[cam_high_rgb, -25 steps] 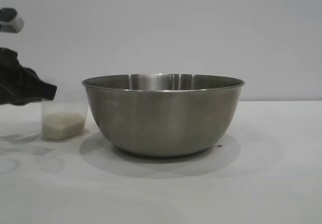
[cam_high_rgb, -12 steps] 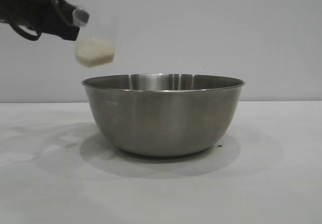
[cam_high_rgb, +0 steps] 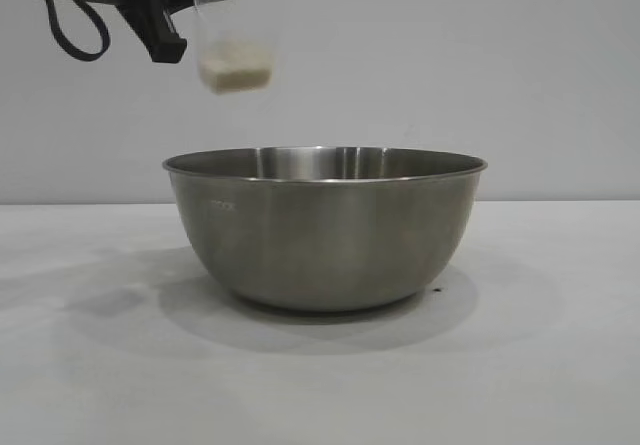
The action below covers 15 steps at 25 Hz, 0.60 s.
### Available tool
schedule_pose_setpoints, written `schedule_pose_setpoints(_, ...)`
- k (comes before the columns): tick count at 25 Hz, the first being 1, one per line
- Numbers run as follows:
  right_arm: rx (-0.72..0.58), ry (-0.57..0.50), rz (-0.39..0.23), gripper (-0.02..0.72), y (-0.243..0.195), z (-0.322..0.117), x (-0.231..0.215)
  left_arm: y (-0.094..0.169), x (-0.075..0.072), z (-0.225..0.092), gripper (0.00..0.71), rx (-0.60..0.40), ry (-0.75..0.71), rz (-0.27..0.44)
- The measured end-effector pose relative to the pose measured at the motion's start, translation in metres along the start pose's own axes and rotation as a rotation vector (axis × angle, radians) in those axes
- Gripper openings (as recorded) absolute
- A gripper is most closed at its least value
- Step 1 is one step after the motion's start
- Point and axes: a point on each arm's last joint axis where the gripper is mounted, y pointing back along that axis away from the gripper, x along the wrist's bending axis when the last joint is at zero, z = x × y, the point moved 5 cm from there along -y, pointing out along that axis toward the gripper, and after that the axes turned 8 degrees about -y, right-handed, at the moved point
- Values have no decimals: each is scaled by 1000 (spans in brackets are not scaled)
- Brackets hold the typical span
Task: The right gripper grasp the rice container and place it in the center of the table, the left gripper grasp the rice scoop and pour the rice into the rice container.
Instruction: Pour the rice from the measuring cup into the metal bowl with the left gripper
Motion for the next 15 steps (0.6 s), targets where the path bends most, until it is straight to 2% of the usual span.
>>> schedule_pose_setpoints(7, 0, 0, 0, 538, 0, 0, 0, 1, -13, 11, 0, -89, -226, -85)
schedule_pose_setpoints(15, 0, 0, 0, 538, 0, 0, 0, -2, -22, 23, 0, -165, -497, -109)
